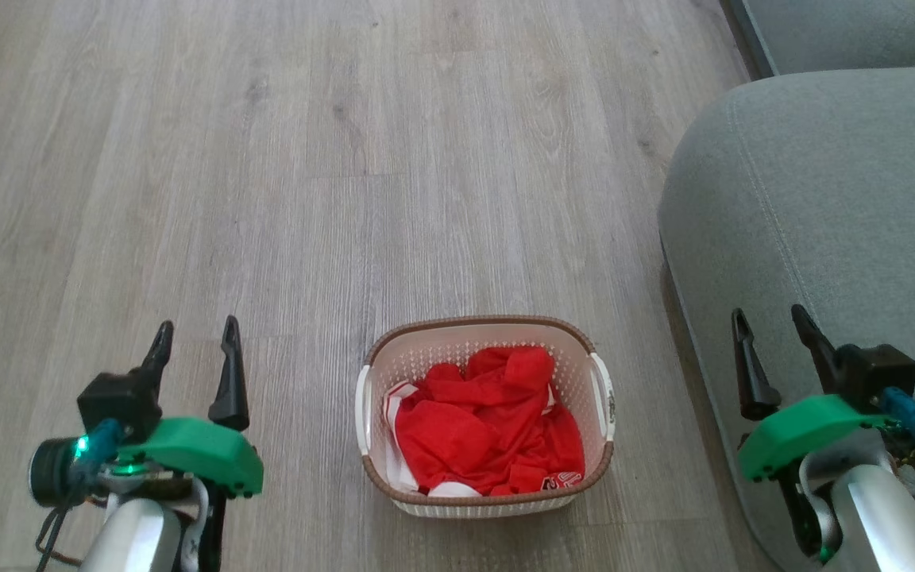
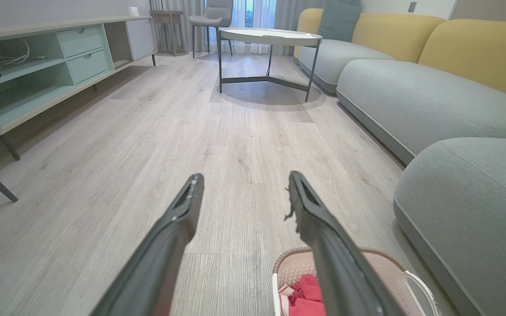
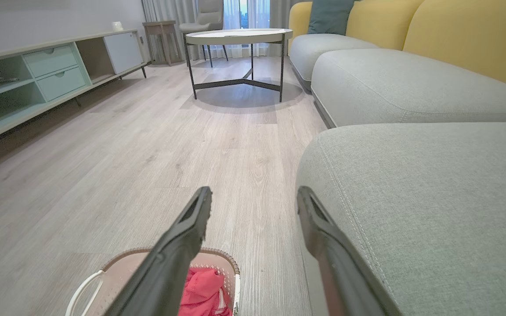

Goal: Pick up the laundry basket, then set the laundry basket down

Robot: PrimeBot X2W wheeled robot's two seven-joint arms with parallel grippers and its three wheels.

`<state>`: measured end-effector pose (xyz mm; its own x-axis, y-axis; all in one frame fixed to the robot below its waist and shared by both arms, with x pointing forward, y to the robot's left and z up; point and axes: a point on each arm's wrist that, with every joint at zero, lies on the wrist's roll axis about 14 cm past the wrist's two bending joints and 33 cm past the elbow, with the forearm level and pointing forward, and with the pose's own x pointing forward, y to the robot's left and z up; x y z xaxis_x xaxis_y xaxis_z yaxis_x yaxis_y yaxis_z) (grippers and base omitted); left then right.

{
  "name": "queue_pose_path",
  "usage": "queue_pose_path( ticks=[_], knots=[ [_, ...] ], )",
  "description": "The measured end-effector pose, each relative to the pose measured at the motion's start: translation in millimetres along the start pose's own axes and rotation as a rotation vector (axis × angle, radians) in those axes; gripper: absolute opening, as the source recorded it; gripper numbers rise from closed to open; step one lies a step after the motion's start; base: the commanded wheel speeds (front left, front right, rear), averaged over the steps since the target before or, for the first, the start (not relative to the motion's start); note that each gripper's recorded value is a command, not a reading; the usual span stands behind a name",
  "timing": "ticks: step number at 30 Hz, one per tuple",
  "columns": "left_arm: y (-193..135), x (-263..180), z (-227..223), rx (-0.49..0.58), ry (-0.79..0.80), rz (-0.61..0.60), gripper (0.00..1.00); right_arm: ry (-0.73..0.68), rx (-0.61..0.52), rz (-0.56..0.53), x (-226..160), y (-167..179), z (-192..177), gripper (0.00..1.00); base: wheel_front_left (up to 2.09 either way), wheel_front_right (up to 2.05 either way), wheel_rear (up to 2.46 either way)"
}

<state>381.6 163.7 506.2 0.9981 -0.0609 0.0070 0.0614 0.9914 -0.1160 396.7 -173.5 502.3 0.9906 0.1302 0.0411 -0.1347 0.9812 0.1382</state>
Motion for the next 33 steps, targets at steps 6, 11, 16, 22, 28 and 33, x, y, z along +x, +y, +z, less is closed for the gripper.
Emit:
queue_pose_path(
  ticks=[6,11,16,22,28,33],
  knots=[
    [0,0,2,0.026,-0.011,0.000,1.00,0.003,-0.044,0.010,0,0,-1,1.00,0.00,0.00,0.00],
    [0,0,2,0.025,-0.010,0.002,1.00,0.002,-0.045,0.011,1,0,-1,1.00,0.00,0.00,0.00],
    [1,0,-1,0.016,-0.001,0.006,1.00,0.008,-0.044,0.010,1,-1,-3,1.00,0.00,0.00,0.00],
    [1,3,-8,0.016,0.018,0.003,1.00,0.014,-0.043,0.007,5,-2,-5,1.00,0.00,0.00,0.00],
    [-1,13,-22,0.015,0.057,-0.006,1.00,0.030,-0.046,0.001,19,-7,-12,1.00,0.00,0.00,0.00],
    [-4,41,-24,0.017,0.046,-0.023,1.00,0.051,-0.052,-0.002,39,-12,-22,1.00,0.00,0.00,0.00]
  ],
)
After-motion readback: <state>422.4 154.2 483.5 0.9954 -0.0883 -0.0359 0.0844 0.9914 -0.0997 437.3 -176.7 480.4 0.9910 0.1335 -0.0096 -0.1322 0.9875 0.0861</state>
